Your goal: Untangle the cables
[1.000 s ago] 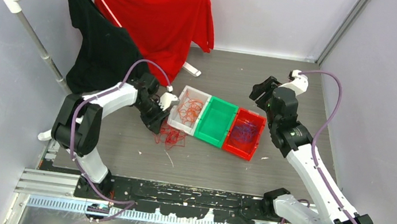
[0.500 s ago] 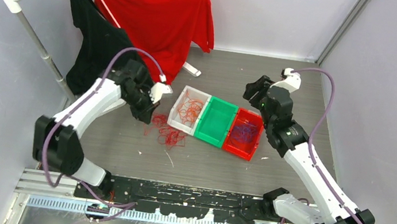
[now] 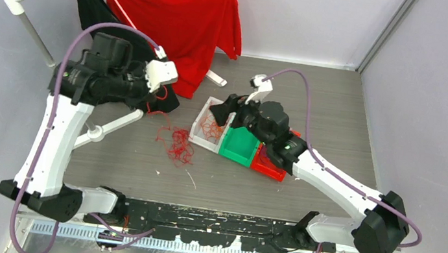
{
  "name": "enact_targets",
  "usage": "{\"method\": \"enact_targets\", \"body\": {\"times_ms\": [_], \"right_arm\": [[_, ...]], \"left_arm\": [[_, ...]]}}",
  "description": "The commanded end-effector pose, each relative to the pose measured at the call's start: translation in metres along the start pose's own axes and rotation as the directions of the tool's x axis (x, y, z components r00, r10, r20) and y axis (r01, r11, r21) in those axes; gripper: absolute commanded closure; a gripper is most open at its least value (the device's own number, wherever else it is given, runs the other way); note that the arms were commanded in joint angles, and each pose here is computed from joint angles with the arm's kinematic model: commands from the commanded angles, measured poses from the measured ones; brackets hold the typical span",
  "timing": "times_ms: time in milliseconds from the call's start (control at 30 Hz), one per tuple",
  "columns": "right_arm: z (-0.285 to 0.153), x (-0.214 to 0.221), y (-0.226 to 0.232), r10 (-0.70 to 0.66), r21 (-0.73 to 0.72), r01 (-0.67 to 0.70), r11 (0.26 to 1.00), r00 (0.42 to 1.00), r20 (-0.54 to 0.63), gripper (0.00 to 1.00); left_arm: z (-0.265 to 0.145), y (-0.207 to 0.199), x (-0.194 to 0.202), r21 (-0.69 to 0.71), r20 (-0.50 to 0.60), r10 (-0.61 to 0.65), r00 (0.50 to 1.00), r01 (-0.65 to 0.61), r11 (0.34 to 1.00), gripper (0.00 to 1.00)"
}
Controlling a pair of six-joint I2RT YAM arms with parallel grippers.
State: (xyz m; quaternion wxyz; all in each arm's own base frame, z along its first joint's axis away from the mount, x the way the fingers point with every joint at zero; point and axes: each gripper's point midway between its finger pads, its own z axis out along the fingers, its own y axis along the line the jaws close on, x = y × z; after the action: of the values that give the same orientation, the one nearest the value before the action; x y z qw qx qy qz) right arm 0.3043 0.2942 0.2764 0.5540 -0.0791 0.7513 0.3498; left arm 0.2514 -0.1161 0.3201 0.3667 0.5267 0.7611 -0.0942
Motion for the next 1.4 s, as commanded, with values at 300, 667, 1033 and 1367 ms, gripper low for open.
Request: {"method": "enact_targets", "body": {"times_ms": [300, 667, 1033, 1367], "right_arm": [[0.005, -0.015, 0.17, -0.124, -0.55, 0.198, 0.811, 0.978, 0.169, 0.15], [0.057, 0.031, 0.203, -0.179, -0.593, 0.203, 0.779, 0.979, 0.099, 0.15], [0.092, 0.09, 0.164, -0.195, -0.463, 0.179, 0.868, 0.981, 0.015, 0.28], [0.102, 0.118, 0.144, -0.166, -0.408, 0.142, 0.902, 0.986, -0.023, 0.34]], "left_arm": [[-0.091, 0.029, -0.093, -0.294, 0.347, 0.13, 0.929, -0.024, 0.956, 1.0], [-0.155, 0.042, -0.148, -0.434, 0.493, 0.252, 0.833, -0.015, 0.901, 1.0], [-0.224, 0.066, -0.202, -0.603, 0.59, 0.403, 0.7, 0.048, 0.797, 1.0], [-0.28, 0.06, -0.227, -0.685, 0.627, 0.512, 0.587, 0.102, 0.722, 1.0]]}}
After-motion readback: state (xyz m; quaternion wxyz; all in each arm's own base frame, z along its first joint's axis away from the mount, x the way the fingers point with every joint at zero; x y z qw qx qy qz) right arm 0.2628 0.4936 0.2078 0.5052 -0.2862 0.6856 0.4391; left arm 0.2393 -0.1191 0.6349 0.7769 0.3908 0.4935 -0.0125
